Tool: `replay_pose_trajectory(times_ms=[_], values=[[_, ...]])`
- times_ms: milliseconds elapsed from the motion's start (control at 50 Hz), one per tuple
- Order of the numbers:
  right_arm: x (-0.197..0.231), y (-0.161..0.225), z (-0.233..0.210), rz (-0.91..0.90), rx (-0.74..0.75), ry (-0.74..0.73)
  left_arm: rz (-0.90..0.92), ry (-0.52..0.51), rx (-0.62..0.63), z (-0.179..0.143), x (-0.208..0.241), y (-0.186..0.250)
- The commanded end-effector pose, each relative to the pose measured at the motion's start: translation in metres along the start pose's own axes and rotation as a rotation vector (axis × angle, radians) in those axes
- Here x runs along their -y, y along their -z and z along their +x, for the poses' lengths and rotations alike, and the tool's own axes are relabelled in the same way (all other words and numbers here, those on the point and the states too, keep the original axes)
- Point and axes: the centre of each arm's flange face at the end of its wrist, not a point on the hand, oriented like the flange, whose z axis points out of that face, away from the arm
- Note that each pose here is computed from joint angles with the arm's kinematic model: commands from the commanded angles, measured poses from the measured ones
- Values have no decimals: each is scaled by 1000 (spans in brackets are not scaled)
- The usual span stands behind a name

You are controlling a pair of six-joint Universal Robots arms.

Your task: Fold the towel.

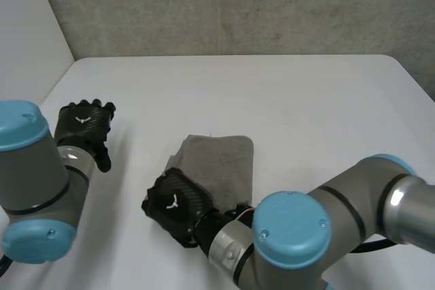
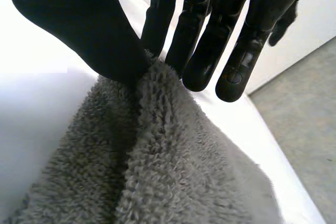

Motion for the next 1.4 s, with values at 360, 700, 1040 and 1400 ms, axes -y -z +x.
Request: replay_pose_trajectory(times_ms=[360, 700, 1040, 1400], values=[[-9, 44, 112, -150, -409, -233, 14, 29, -116, 23, -1, 14], [-78, 132, 158, -400, -624, -334, 31, 23, -152, 34, 2, 23], [-92, 163, 179, -491, -723, -308, 27, 18, -166, 38, 0, 27], [22, 65, 72, -63, -227, -129, 24, 15, -174, 40, -1, 31]])
